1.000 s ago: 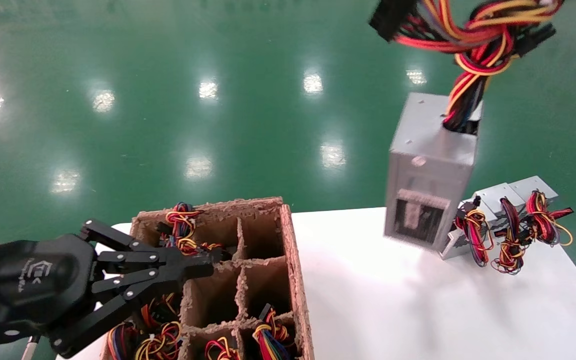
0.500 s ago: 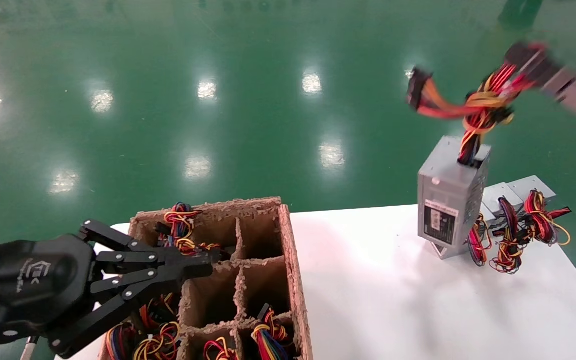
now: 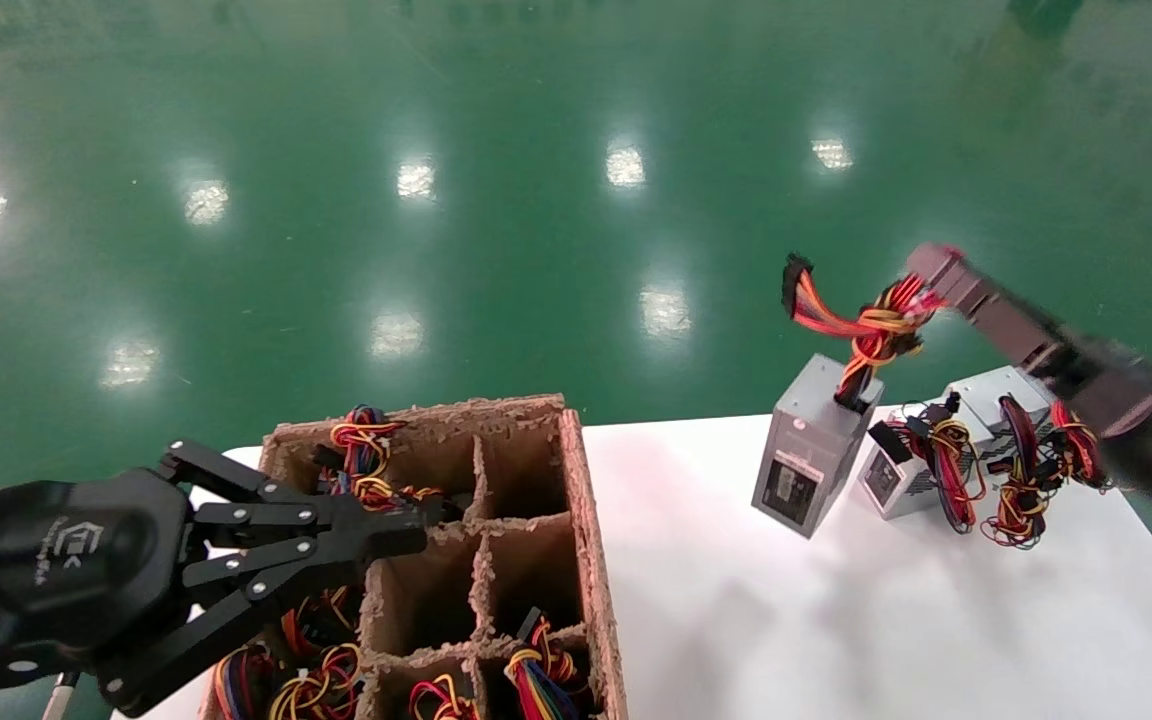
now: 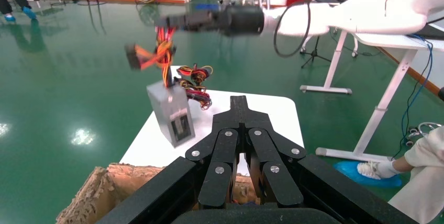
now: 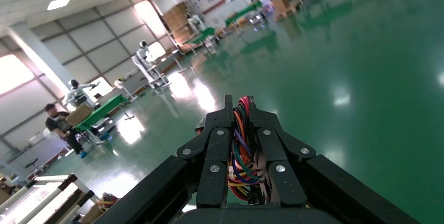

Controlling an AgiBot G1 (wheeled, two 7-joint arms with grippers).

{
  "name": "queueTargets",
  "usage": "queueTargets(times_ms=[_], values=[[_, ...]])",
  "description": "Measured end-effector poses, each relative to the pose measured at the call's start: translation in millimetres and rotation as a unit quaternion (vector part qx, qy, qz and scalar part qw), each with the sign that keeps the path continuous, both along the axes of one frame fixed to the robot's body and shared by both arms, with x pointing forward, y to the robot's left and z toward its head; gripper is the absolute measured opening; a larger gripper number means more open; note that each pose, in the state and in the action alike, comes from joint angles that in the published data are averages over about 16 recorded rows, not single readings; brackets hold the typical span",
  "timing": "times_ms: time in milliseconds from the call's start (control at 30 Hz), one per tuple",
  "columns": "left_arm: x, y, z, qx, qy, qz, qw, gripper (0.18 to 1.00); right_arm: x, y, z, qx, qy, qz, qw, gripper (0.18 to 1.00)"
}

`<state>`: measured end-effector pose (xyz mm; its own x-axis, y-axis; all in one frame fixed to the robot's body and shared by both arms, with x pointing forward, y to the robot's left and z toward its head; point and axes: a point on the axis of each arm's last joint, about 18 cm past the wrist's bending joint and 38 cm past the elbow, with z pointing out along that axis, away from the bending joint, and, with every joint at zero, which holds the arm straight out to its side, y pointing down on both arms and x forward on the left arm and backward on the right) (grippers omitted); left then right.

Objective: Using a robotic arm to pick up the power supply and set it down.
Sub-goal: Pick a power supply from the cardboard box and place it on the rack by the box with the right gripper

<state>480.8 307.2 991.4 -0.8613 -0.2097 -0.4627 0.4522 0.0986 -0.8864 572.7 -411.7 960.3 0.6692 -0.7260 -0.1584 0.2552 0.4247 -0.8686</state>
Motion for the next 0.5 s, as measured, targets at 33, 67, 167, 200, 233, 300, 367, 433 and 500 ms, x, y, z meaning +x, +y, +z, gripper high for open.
queueTargets(times_ms=[33, 67, 167, 200, 233, 300, 367, 433, 500], values=[[0, 0, 0, 0.0, 0.0, 0.0, 1.0, 0.191, 4, 1, -4, 0.004, 0.005, -0.003, 1.0, 0.217], [0, 0, 0, 0.0, 0.0, 0.0, 1.0, 0.191, 8, 1, -9, 0.007, 0.011, -0.006, 1.0, 0.217], [0, 0, 0, 0.0, 0.0, 0.0, 1.0, 0.191, 19, 4, -19, 0.018, 0.024, -0.014, 0.999, 0.217], [0, 0, 0, 0.0, 0.0, 0.0, 1.0, 0.191, 23, 5, -23, 0.021, 0.027, -0.016, 0.999, 0.217], [0, 0, 0, 0.0, 0.0, 0.0, 1.0, 0.191, 27, 5, -25, 0.024, 0.031, -0.019, 0.999, 0.217], [0, 0, 0, 0.0, 0.0, 0.0, 1.0, 0.191, 34, 6, -30, 0.03, 0.037, -0.025, 0.999, 0.217], [0, 0, 0, 0.0, 0.0, 0.0, 1.0, 0.191, 41, 7, -33, 0.036, 0.041, -0.031, 0.998, 0.217], [0, 0, 0, 0.0, 0.0, 0.0, 1.0, 0.191, 48, 8, -36, 0.041, 0.045, -0.037, 0.997, 0.217], [0, 0, 0, 0.0, 0.0, 0.0, 1.0, 0.191, 54, 8, -37, 0.046, 0.048, -0.043, 0.997, 0.217]])
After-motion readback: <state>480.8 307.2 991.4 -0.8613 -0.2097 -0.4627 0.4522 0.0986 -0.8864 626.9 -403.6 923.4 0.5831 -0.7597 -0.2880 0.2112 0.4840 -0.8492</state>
